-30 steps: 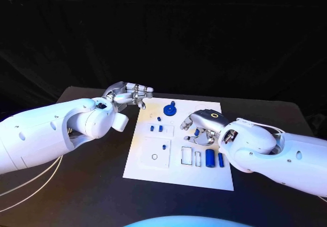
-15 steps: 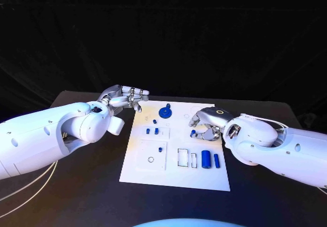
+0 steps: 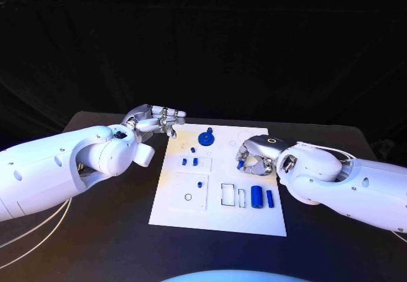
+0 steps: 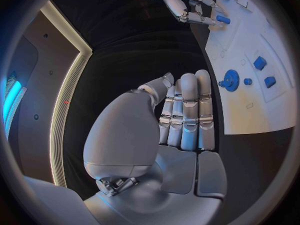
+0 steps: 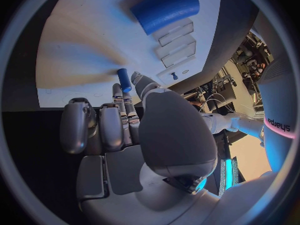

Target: Assemble the parts on the task board

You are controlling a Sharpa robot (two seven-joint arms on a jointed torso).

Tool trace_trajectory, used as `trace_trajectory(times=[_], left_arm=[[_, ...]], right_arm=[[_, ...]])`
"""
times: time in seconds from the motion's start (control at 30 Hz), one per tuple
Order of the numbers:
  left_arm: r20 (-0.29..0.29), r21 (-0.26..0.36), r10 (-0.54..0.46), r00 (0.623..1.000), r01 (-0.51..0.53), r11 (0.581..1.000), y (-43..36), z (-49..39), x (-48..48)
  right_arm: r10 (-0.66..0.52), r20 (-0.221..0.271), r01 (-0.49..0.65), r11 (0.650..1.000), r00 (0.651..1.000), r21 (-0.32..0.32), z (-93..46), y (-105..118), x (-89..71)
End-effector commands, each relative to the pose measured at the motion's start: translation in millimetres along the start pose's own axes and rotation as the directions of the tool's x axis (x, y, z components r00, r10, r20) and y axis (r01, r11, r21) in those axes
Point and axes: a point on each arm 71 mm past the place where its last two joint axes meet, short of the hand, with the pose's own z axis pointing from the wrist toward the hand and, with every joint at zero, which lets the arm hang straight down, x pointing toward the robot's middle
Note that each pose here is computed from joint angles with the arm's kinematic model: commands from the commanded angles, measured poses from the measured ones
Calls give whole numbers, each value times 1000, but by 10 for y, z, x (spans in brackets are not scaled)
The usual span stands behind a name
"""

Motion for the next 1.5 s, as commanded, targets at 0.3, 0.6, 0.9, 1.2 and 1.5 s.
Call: trace_trajectory(times=[0.3,0.6,0.9,1.2,1.5], left_arm=[[-20,0,-6,1000,6,1000,-9,-2,22],[-19,-2,-6,1000,6,1000,-9,-3,22],[-17,-2,-6,1000,6,1000,-8,-1,18],[-17,-1,-6,1000,6,1000,-7,9,20],[-24,0,-7,1000,7,1000,-6,24,44]], right_arm=[[-20,-38,20,1000,999,-8,29,5,57],[-15,-14,14,1000,1000,-5,52,6,55],[3,39,-2,1000,999,-19,-9,50,-6],[20,106,-14,998,994,-63,-139,208,-251],[73,103,-52,980,992,-194,-162,700,-287]])
